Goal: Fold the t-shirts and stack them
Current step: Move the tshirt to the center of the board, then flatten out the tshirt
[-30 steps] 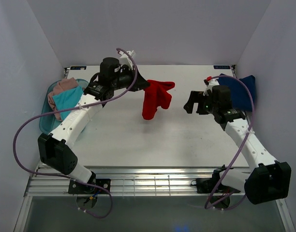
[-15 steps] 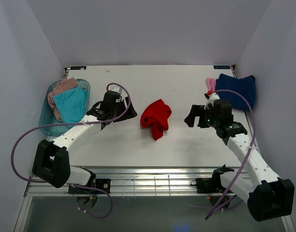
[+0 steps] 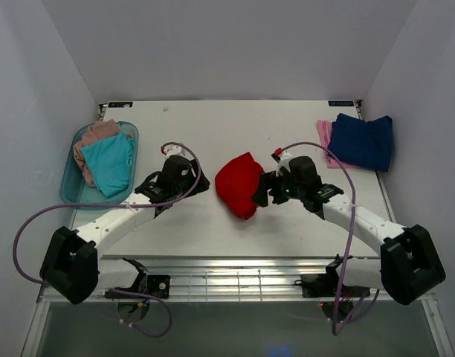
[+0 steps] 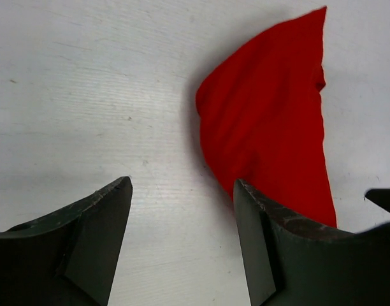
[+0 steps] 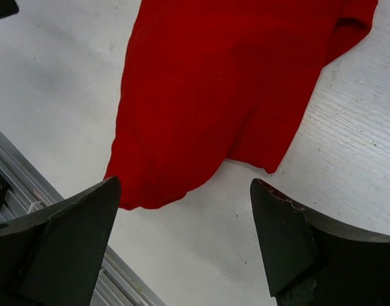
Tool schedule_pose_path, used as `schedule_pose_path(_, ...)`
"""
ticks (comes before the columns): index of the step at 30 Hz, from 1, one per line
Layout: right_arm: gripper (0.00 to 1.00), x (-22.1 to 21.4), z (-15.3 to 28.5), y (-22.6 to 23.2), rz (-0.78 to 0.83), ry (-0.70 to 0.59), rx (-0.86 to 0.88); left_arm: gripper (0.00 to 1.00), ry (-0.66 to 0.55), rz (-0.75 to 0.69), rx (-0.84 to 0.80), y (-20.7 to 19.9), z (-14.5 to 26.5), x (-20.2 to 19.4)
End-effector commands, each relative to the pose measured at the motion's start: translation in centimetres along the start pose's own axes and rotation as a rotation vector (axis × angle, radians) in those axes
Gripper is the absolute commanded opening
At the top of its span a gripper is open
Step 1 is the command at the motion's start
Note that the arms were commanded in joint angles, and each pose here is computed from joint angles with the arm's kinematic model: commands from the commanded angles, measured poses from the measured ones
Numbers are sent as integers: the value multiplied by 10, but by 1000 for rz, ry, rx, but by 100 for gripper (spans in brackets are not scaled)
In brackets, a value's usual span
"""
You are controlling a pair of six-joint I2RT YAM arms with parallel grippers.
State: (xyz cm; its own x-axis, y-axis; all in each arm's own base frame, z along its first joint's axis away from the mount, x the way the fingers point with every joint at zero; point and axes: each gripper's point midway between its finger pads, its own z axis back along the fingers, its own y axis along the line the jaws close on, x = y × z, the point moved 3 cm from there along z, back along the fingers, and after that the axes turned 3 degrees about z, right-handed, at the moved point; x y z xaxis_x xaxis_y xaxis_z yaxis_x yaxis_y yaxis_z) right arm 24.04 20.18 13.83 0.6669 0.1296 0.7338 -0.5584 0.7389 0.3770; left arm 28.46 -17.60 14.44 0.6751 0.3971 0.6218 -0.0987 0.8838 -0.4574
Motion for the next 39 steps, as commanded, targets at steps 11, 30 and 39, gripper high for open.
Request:
schedule_pose_path(11, 13, -13, -78, -26, -31, 69, -93, 74, 74, -71, -127, -39, -9, -50)
schedule_pose_path(30, 8, 207, 43, 122, 280, -244, -60, 72, 79, -120, -110, -66, -23, -70)
schedule_pose_path(39, 8, 173, 28, 98, 229, -179, -170, 71, -107, -72, -152, -88, 9, -47)
